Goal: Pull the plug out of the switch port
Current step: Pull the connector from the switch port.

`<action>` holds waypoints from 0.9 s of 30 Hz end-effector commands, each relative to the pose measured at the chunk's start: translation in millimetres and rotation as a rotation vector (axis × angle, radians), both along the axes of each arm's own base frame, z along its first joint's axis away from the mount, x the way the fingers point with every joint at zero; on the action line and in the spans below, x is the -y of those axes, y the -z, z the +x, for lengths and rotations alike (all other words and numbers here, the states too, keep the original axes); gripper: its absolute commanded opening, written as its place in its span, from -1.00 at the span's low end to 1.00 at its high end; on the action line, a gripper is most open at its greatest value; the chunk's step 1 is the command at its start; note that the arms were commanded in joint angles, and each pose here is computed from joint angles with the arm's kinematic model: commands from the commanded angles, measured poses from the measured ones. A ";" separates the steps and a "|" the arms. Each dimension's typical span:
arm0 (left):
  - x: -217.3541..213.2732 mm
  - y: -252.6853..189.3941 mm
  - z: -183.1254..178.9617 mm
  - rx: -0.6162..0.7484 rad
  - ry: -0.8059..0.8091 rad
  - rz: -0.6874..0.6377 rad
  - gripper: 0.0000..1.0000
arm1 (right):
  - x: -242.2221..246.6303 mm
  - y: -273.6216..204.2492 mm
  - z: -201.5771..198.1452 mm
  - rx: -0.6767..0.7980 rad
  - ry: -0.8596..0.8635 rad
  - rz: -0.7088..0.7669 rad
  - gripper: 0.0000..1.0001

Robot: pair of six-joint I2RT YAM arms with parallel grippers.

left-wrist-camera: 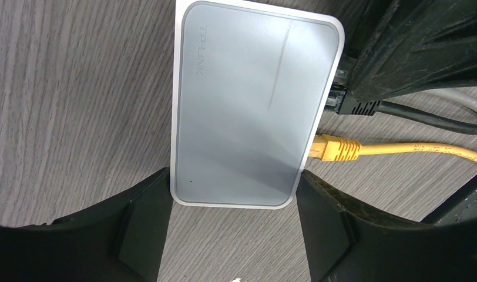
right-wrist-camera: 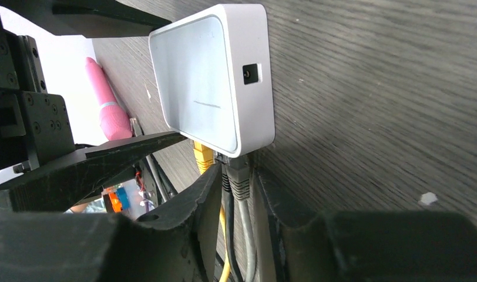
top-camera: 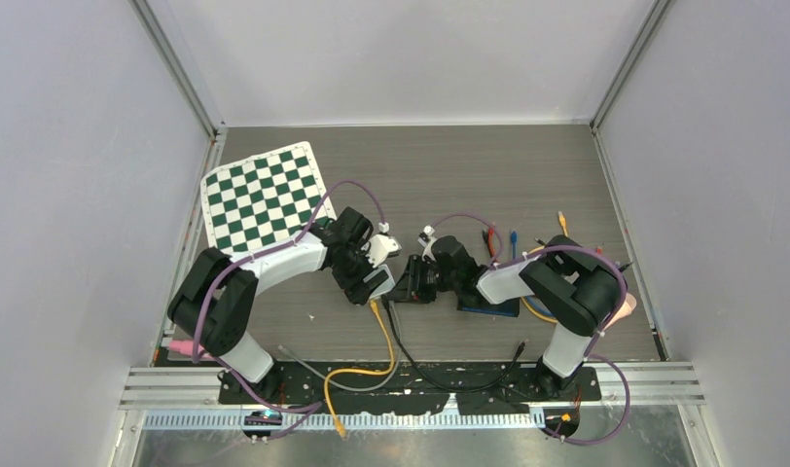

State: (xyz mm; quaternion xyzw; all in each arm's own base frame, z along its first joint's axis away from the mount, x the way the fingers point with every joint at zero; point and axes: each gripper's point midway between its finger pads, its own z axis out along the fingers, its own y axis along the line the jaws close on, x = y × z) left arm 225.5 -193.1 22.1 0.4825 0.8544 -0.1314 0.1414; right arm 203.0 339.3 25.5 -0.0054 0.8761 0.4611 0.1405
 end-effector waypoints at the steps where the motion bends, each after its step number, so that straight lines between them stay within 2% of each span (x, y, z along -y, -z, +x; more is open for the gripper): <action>1: 4.9 2.4 -8.6 -0.038 0.017 -0.017 0.36 | 3.3 15.7 -2.5 -0.023 0.005 -0.057 -0.37; 9: 5.3 2.3 -8.9 -0.038 0.020 -0.019 0.36 | 3.0 21.3 14.5 -0.039 0.052 -0.082 -0.52; 11: 5.3 2.3 -8.7 -0.039 0.020 -0.019 0.36 | 4.4 23.0 14.5 -0.046 0.053 -0.083 -0.48; 14: 5.6 2.3 -8.5 -0.039 0.020 -0.019 0.36 | 5.2 26.5 12.8 -0.064 0.057 -0.086 -0.32; 17: 5.1 2.6 -9.1 -0.041 0.020 -0.018 0.36 | 3.5 27.8 12.5 -0.076 0.062 -0.074 -0.31; 22: 5.1 2.7 -9.0 -0.043 0.019 -0.018 0.36 | 4.5 33.8 11.0 -0.083 0.057 -0.085 -0.73; 27: 4.8 3.9 -8.6 -0.045 0.019 -0.011 0.35 | 13.1 38.7 5.9 -0.064 0.043 -0.124 -0.89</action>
